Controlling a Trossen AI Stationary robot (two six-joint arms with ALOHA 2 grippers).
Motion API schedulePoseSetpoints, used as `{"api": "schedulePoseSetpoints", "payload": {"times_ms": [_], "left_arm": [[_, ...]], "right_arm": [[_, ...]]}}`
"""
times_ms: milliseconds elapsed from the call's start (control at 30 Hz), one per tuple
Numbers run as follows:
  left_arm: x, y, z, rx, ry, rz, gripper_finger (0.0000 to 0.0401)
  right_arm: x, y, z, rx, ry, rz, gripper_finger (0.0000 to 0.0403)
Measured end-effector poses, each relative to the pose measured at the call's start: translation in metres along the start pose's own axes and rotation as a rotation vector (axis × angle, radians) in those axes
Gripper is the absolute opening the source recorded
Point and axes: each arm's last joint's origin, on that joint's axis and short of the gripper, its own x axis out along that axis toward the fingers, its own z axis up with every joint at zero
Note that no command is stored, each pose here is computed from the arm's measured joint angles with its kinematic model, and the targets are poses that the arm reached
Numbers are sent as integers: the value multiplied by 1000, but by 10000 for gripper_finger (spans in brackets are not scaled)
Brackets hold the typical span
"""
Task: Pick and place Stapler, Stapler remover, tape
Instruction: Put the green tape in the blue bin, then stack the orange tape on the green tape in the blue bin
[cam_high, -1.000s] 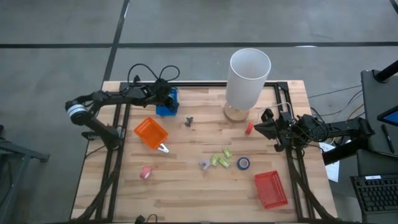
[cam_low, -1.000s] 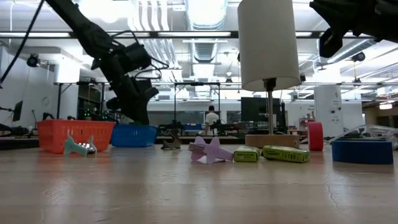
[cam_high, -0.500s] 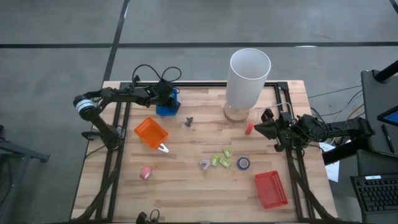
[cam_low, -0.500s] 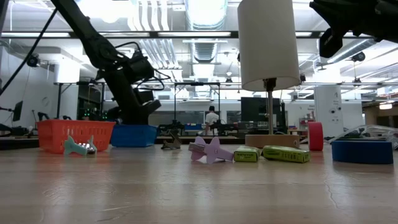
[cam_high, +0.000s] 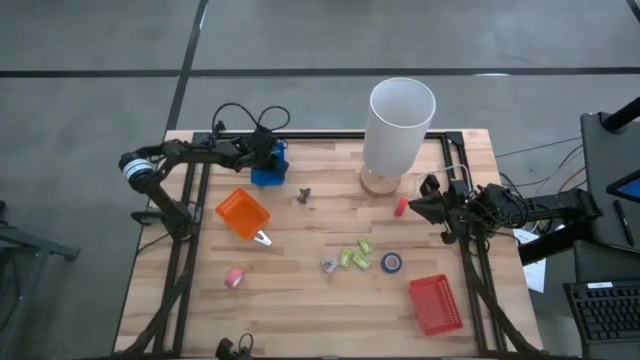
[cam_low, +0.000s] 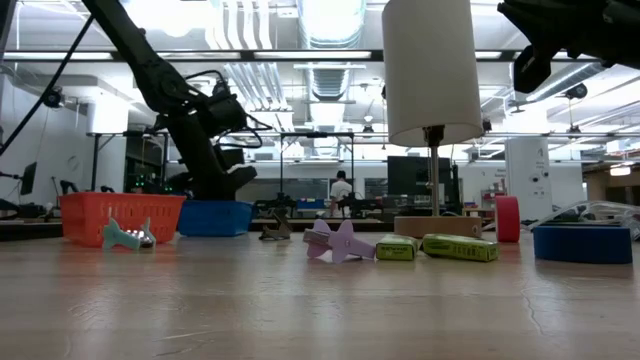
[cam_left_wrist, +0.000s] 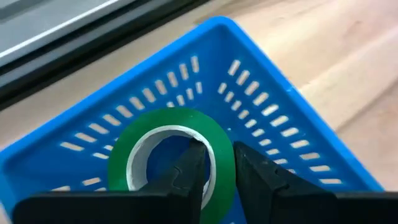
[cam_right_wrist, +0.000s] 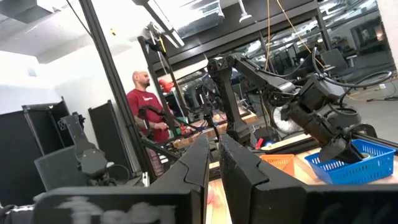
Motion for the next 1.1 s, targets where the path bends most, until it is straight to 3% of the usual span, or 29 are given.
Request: {"api": "schedulePoseSetpoints", "payload": {"times_ms": [367,533,800,1100], "left_arm": [[-1,1,1,-3,-6,3,167],[-13,0,6,3,-45,-14,182],[-58,-11,12,73,-134,-79,183],[-119,-55,6,145,-320,-305,183]], "right_arm": [[0,-1,-1,1,4,-2,34],[0,-1,-1,1,3,-2,34],[0,-1,-2,0,5,-3,34],[2,-4,-8,0,54,-59,34]]}}
